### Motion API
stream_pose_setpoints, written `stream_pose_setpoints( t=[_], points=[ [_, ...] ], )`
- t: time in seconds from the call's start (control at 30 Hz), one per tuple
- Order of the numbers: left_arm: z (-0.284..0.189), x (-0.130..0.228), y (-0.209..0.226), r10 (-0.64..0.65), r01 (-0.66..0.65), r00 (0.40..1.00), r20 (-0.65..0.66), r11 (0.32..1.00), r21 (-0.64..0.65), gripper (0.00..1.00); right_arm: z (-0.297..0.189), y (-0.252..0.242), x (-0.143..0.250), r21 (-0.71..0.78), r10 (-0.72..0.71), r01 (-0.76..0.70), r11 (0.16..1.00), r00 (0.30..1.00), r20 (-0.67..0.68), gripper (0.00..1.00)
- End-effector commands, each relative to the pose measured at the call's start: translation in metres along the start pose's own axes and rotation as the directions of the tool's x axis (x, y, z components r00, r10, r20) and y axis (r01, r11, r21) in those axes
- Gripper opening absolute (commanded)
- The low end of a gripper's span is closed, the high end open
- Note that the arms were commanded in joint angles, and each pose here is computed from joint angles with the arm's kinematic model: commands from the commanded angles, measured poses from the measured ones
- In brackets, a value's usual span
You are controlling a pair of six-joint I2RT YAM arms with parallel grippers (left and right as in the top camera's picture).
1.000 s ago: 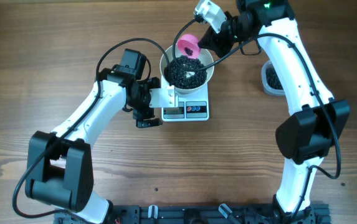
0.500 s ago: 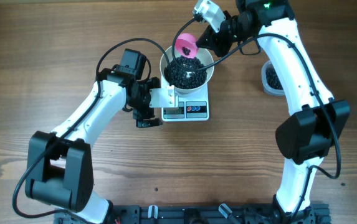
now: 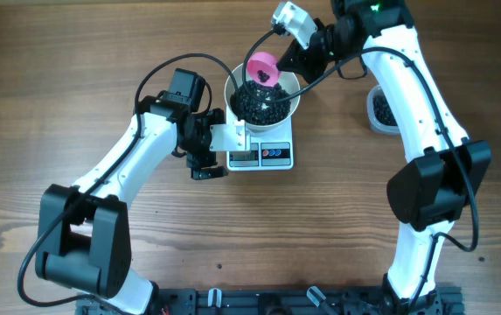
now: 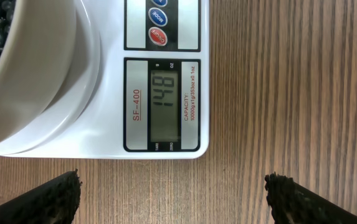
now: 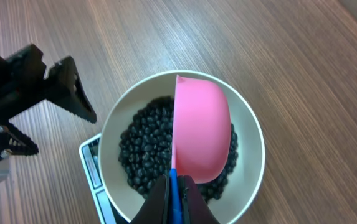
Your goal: Scoop item into bowl and weigh 150g on scale
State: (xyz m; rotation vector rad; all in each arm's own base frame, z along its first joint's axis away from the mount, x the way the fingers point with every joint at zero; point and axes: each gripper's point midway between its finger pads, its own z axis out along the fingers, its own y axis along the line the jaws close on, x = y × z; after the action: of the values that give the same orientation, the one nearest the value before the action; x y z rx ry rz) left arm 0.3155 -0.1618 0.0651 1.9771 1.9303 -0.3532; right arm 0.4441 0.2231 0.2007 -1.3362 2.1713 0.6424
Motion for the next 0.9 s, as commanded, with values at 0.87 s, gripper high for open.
stream_pose_setpoints(
  t=[0.87],
  points=[
    [0.004, 0.001, -0.004, 0.008, -0.009, 1.0, 0.013, 1.0, 0.021, 1.0, -0.015, -0.009, -0.008, 0.073, -0.018, 0.017, 0.997, 1.0, 0.009, 0.04]
  ],
)
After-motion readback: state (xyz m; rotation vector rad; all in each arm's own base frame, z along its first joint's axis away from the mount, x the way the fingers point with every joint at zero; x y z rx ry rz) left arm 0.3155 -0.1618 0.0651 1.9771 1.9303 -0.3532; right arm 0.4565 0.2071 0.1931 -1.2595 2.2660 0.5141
